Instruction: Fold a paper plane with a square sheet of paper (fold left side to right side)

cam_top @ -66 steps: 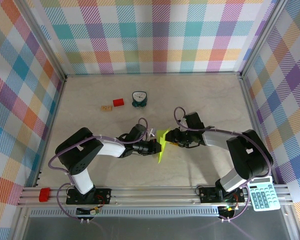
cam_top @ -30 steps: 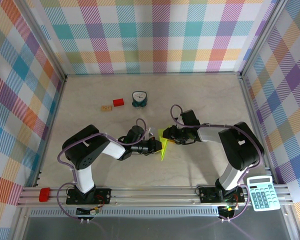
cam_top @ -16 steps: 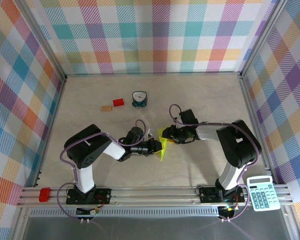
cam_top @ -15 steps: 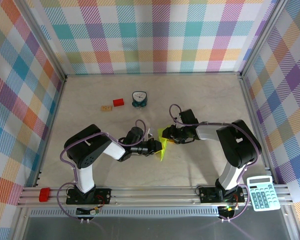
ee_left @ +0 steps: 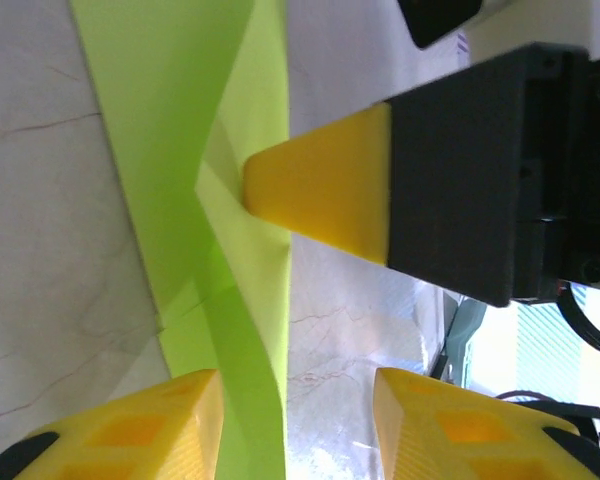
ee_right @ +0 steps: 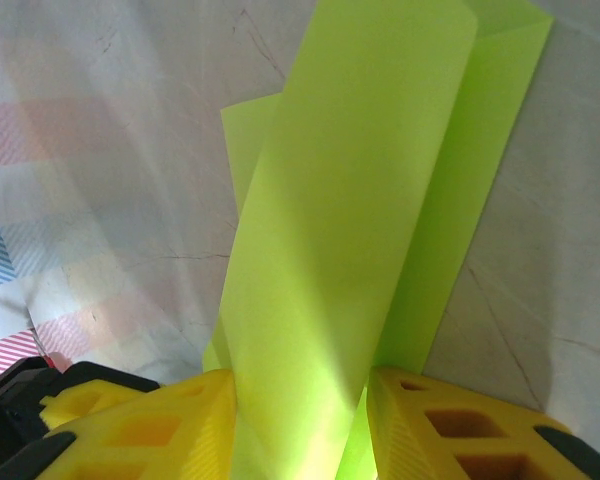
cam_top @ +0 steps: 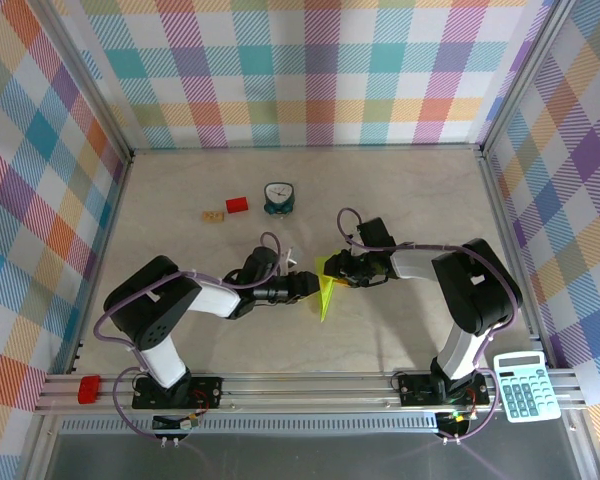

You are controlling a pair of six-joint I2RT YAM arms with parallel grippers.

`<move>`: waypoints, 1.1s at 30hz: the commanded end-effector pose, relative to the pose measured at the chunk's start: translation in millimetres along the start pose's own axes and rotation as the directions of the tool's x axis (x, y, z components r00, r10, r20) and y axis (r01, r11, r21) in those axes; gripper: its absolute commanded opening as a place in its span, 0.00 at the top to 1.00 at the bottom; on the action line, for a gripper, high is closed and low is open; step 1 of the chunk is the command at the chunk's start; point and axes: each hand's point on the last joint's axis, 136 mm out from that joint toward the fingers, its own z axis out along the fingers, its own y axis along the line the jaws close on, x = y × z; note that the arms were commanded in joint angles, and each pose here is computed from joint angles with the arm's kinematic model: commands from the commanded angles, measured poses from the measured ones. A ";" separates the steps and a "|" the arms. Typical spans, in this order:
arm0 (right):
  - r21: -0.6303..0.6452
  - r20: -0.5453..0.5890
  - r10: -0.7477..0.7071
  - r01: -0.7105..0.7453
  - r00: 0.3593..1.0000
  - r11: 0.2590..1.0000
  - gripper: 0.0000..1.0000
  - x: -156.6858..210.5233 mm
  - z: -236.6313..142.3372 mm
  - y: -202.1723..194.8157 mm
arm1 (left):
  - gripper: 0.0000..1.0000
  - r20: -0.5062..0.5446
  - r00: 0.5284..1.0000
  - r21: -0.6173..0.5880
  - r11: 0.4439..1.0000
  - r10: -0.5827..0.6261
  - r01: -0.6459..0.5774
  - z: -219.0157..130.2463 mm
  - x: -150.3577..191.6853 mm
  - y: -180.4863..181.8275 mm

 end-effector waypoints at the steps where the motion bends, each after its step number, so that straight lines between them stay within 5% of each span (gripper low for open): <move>1: 0.093 -0.039 0.022 -0.018 0.999 0.996 0.60 12.9 11.0 -23.9 | 0.55 0.000 1.000 -0.042 0.999 0.018 -0.018 -2.1 -6.5 5.6; 13: 0.097 -0.040 0.024 -0.020 0.999 0.995 0.60 12.9 11.2 -24.1 | 0.57 -0.033 0.999 -0.050 0.999 0.018 -0.020 17.0 -15.5 7.7; 33: 0.121 -0.052 0.022 -0.016 0.998 0.993 0.60 14.5 13.4 -27.0 | 0.90 -0.027 1.000 -0.100 0.995 0.009 -0.012 19.2 -16.3 19.6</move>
